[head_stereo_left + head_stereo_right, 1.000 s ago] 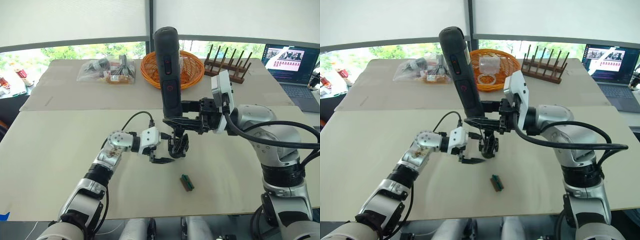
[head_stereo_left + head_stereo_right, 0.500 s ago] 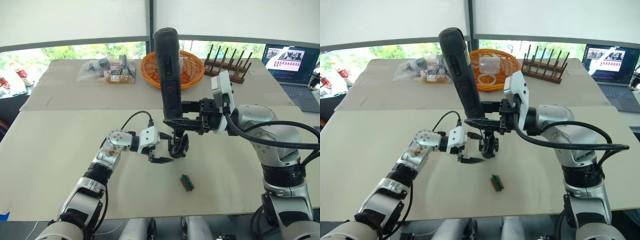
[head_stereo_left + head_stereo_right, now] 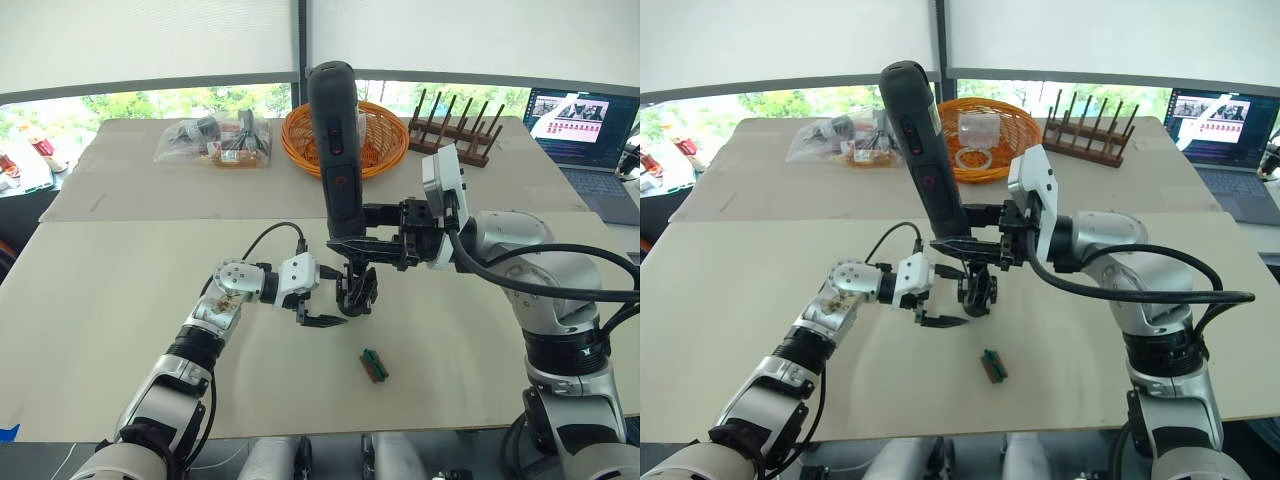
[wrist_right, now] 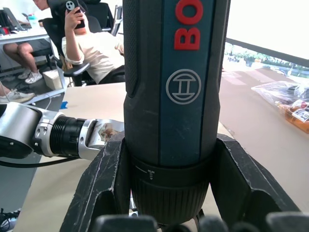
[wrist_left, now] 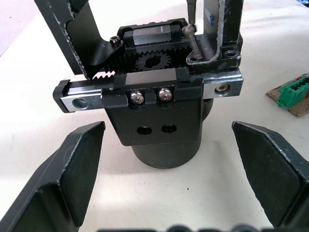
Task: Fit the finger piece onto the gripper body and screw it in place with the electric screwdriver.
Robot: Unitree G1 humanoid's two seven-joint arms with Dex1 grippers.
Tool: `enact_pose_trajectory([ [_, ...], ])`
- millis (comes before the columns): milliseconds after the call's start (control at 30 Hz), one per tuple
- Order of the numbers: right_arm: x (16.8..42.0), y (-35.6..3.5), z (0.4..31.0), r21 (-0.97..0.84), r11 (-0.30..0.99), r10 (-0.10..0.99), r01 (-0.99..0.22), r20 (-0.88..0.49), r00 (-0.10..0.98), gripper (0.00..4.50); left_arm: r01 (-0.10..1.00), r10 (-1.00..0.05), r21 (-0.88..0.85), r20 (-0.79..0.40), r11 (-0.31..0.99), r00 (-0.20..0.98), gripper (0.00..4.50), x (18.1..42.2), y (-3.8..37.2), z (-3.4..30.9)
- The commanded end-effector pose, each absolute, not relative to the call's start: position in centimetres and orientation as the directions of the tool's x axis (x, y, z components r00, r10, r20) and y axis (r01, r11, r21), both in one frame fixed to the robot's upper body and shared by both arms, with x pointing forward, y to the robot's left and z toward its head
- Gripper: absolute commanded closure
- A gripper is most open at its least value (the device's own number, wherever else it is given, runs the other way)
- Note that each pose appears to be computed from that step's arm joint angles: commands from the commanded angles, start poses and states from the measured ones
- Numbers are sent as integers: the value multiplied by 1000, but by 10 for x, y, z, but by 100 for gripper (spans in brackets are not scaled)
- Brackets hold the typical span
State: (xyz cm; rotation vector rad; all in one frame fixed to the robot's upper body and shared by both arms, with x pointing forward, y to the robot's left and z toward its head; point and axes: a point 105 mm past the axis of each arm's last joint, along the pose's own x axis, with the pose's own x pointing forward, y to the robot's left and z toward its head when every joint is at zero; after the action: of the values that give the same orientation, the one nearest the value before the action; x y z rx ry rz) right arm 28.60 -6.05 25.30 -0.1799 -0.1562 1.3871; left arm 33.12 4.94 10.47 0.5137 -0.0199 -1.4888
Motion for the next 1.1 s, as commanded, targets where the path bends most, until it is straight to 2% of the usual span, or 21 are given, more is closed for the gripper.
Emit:
enact_pose_trajectory([
  [33, 279, -61, 267, -289, 160, 987, -944, 48, 153, 261, 924, -959, 382, -266, -11, 98, 0, 331, 46, 118],
  [1100, 280, -61, 257, -258, 178, 984, -950, 61, 168, 261, 929, -959, 371, -261, 4, 109, 0, 333, 33, 110],
])
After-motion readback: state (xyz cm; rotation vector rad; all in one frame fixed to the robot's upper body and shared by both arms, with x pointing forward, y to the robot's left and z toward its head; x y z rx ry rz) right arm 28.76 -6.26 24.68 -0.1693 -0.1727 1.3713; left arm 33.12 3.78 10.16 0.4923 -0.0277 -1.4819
